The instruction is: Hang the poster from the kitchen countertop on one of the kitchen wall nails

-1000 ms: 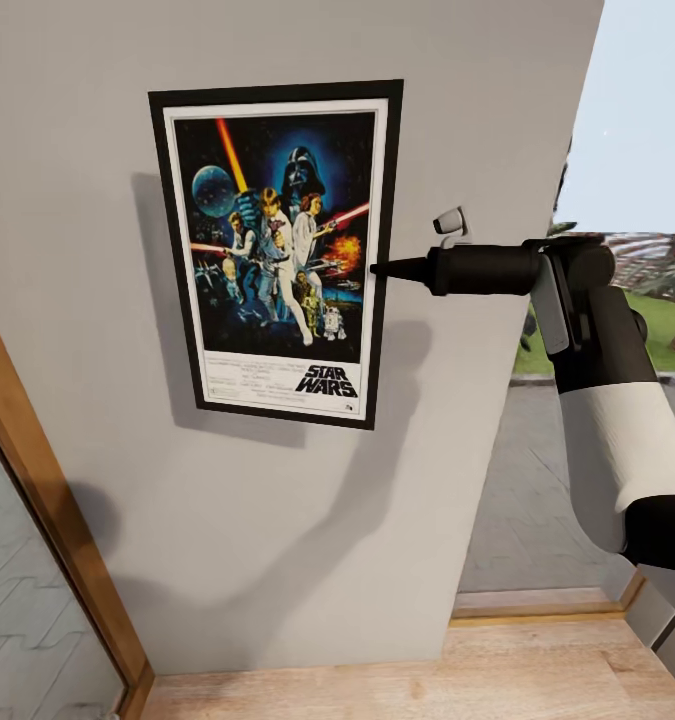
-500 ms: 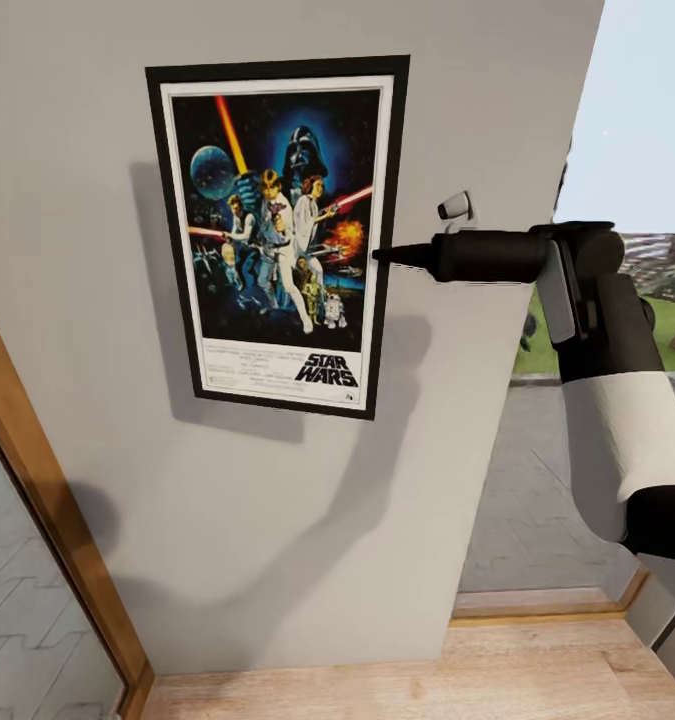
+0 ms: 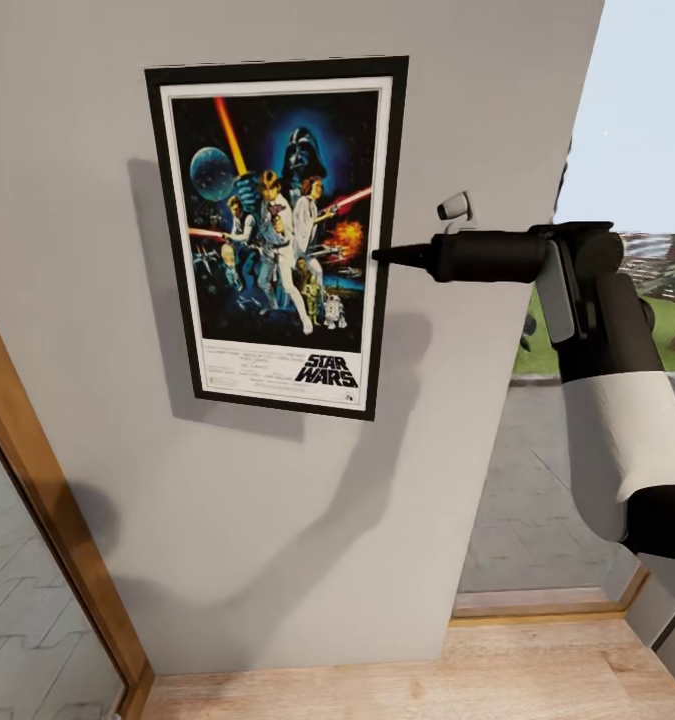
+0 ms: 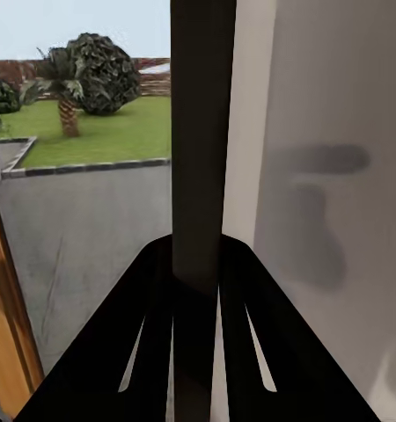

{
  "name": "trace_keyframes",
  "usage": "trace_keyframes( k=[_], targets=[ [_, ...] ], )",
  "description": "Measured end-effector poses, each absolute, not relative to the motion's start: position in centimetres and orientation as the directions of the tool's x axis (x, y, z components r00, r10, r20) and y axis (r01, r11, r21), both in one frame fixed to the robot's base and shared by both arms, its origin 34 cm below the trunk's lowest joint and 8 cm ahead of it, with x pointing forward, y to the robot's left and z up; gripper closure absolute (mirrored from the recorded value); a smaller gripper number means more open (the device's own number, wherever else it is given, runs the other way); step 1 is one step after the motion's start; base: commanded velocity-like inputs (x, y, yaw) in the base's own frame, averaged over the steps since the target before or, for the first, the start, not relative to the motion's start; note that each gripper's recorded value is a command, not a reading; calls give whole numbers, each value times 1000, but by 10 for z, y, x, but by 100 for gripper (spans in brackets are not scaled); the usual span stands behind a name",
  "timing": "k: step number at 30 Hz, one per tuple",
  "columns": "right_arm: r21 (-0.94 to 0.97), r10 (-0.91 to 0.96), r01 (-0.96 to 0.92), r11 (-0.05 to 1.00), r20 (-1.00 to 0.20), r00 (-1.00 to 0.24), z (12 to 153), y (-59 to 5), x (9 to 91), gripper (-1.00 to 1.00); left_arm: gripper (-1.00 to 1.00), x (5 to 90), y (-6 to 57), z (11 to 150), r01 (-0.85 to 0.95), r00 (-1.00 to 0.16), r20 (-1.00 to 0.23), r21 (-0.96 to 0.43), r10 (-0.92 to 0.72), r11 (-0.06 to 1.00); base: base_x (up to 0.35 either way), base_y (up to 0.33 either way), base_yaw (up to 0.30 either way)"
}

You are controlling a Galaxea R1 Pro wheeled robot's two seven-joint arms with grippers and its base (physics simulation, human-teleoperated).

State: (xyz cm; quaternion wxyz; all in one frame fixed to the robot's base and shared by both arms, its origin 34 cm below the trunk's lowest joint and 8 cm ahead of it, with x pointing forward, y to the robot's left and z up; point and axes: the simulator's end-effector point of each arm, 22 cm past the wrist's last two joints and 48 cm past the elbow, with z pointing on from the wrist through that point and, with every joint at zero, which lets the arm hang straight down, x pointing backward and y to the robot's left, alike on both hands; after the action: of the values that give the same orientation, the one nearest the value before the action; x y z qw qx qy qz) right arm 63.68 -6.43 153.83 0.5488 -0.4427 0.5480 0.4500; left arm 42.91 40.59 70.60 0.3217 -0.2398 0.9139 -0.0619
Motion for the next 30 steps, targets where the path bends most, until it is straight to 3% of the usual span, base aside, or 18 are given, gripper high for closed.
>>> trace_keyframes(
  k=[8,30],
  targets=[
    [74,1,-977,202,-997,-75,1530,-63,637,100,-100,429,409,707,-399,-678,-560,-265,-477,878,0,0,0],
    [85,54,-979,186,-996,-76,1542,-72,633,100,-100,429,409,707,-399,-677,-560,-264,-477,878,0,0,0]
  ],
)
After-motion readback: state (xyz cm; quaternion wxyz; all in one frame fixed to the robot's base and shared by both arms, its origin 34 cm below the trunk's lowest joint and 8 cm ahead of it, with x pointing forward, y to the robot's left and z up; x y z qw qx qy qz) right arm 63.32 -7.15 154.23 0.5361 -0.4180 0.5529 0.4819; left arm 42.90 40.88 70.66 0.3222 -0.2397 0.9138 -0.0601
